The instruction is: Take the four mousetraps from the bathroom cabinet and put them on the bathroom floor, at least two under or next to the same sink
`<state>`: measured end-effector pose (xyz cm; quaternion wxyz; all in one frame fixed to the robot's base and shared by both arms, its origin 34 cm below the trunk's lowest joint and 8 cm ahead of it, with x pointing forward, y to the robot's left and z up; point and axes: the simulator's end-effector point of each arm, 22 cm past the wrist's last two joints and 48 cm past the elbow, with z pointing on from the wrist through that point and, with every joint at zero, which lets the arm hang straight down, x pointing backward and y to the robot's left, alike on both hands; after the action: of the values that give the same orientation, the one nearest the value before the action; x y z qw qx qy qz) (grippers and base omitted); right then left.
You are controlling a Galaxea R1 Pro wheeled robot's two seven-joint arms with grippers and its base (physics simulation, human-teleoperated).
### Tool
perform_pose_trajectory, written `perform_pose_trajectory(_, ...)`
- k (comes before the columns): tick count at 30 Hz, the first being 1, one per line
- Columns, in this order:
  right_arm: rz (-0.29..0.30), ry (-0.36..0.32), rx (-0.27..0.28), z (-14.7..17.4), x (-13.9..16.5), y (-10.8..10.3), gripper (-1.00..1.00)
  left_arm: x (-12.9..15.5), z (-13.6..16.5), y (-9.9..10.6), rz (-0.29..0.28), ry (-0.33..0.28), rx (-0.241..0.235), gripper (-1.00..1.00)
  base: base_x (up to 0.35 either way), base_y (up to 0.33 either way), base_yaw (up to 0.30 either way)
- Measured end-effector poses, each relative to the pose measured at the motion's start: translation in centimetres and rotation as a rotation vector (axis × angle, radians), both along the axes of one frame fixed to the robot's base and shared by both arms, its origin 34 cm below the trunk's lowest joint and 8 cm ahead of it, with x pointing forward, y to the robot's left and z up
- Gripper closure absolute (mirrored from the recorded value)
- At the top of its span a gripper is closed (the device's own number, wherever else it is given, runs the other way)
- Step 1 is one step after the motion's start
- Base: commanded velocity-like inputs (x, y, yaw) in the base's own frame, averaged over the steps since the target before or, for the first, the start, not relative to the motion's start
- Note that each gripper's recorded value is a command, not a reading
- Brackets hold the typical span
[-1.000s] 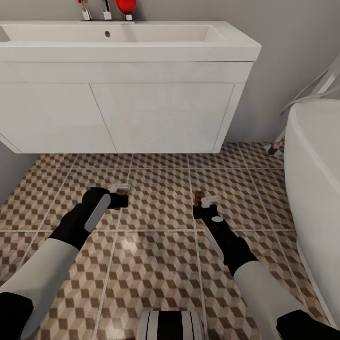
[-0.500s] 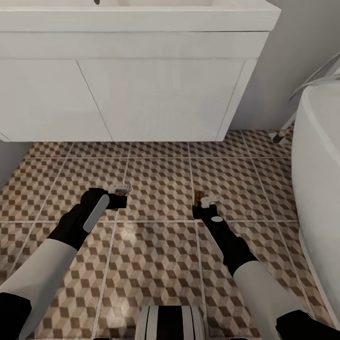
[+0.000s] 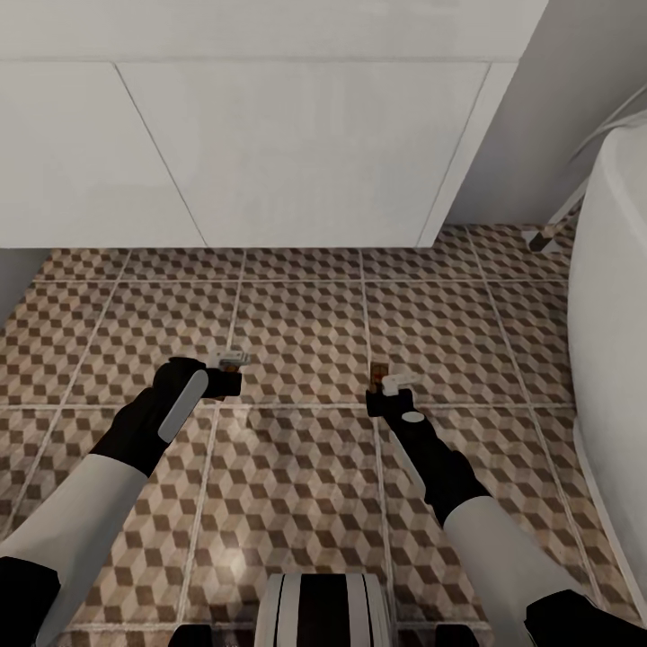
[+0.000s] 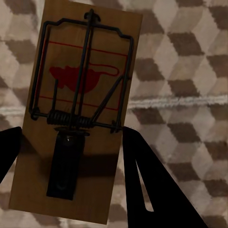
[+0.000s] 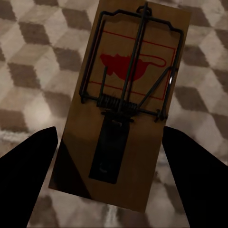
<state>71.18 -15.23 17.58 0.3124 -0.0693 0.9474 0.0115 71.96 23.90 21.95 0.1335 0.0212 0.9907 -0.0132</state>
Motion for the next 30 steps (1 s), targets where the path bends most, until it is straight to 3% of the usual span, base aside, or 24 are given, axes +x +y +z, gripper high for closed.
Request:
perform_pose_trajectory(11, 0.001, 0.013, -0.008, -0.6, -0.3, -0.4, 1.00, -0.1, -0.3, -0.1, -0.002, 0.002, -0.002, 1.00, 0.000, 0.000, 0.000)
perform_pose_trajectory(20, 0.008, 0.002, -0.041, 3.0, 5.3, -1.1, 1.00, -0.2, -0.5, -0.1, 0.000, 0.006, -0.002, 1.00, 0.000, 0.000, 0.000)
perform_pose_trajectory(30, 0.012, -0.026, -0.032, 3.1, 6.2, -0.8, 1.00, -0.5, -1.2, 0.0, 0.001, 0.017, -0.002, 1.00, 0.000, 0.000, 0.000)
